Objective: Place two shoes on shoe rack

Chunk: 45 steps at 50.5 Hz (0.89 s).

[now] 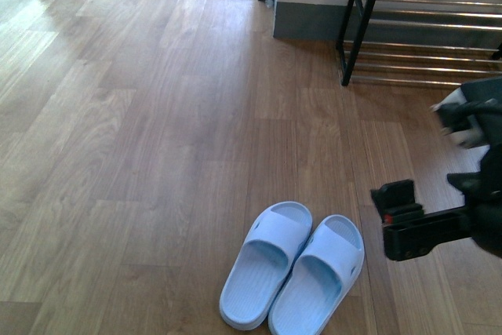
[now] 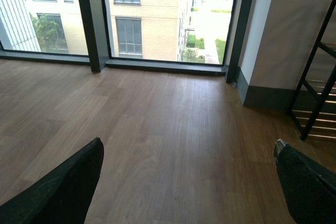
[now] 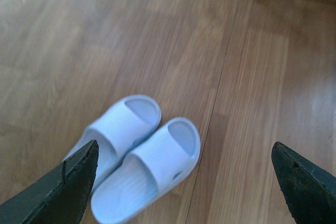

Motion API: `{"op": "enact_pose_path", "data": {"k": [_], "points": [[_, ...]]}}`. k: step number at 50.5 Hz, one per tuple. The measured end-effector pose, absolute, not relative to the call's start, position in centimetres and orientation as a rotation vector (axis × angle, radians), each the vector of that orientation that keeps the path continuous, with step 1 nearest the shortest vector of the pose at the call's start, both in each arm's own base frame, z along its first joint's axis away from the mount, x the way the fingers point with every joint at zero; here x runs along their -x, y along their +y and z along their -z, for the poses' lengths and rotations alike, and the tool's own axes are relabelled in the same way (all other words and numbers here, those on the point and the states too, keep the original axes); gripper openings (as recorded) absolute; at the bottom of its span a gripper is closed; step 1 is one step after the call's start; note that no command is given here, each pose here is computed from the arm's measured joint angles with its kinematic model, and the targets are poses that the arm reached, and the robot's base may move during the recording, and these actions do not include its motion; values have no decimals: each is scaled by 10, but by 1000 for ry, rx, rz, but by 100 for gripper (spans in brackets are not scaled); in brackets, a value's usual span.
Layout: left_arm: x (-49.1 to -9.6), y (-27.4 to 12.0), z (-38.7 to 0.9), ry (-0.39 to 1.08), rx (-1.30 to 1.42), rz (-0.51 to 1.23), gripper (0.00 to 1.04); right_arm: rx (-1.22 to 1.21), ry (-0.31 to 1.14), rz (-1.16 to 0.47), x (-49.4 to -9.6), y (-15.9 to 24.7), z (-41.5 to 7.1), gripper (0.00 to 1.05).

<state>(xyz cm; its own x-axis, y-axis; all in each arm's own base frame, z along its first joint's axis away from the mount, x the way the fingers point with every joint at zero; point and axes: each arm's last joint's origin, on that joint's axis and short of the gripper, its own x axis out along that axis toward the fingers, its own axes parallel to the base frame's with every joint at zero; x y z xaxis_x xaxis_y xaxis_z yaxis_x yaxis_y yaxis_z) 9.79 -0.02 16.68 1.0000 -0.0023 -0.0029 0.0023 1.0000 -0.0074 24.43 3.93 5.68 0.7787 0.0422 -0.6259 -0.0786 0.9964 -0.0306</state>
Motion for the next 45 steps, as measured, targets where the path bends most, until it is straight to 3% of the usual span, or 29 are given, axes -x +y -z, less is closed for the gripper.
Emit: {"op": "enact_pose_path", "data": {"k": [16,34,45], "points": [[-98,0,-167,3,7,2,95,150,1021,-120,-277,52,75,96],[-98,0,-167,3,7,2,95,117,1141,-124,-289,49,125,96],[-98,0,-167,3,7,2,95,98,1142,-103,-303,51,138,96]]}}
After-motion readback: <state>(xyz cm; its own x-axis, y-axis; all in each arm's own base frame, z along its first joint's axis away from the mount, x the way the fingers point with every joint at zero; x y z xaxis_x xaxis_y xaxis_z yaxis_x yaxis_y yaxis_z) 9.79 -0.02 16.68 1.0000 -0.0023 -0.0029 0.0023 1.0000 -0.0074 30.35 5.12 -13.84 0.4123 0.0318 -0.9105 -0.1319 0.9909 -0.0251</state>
